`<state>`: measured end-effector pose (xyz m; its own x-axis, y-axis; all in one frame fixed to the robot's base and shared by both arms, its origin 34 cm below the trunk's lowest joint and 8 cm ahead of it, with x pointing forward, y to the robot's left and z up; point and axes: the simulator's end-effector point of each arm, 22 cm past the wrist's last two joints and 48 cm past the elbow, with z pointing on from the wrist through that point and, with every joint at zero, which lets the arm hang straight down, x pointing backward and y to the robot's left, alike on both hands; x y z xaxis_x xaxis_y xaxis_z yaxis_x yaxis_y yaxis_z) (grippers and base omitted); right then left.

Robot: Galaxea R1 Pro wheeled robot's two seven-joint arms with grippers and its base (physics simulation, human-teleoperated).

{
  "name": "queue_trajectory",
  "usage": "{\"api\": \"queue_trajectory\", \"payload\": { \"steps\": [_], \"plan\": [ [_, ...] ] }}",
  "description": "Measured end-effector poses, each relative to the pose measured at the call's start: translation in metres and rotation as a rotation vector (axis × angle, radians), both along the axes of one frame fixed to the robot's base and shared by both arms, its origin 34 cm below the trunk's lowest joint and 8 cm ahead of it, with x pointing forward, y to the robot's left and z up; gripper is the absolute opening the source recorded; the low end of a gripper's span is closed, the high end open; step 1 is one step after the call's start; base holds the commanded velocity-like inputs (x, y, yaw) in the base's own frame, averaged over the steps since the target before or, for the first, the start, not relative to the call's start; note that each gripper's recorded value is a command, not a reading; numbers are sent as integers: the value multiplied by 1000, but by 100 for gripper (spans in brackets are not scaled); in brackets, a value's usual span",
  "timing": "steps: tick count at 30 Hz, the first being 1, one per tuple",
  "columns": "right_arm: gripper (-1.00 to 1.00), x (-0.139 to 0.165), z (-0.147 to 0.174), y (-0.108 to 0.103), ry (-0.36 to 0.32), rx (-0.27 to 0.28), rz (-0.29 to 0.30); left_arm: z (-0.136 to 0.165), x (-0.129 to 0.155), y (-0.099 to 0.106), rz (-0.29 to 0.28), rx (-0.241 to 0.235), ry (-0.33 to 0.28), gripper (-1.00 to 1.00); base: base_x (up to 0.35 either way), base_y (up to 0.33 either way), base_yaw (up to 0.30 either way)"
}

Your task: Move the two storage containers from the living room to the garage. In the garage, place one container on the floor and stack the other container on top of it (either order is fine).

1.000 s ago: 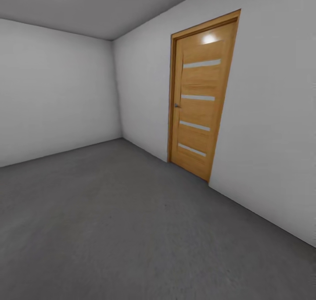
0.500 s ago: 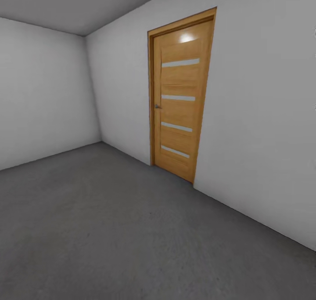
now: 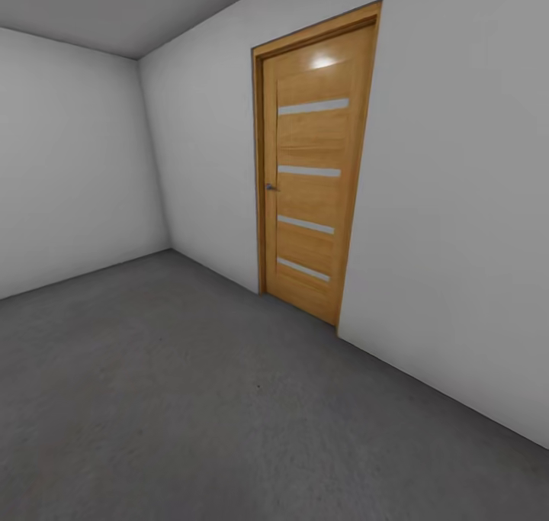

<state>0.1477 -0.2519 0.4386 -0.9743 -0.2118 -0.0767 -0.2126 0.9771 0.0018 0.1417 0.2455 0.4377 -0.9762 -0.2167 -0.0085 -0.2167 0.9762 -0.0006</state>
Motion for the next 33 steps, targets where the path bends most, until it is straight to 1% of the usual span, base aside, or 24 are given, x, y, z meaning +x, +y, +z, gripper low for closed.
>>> {"api": "queue_trajectory", "payload": {
  "steps": [8, 20, 33],
  "plan": [
    [100, 0, 0, 1, -3, 2, 17, 0, 0, 0, 0, 0, 0, 100, 323, 80, 0],
    [100, 2, 0, -1, -5, -1, -7, 0, 0, 0, 0, 0, 0, 100, 323, 127, 0],
    [100, 1, 0, 1, -3, 1, -2, 0, 0, -1, 0, -1, 0, 100, 323, 151, 0]
  ]
}}
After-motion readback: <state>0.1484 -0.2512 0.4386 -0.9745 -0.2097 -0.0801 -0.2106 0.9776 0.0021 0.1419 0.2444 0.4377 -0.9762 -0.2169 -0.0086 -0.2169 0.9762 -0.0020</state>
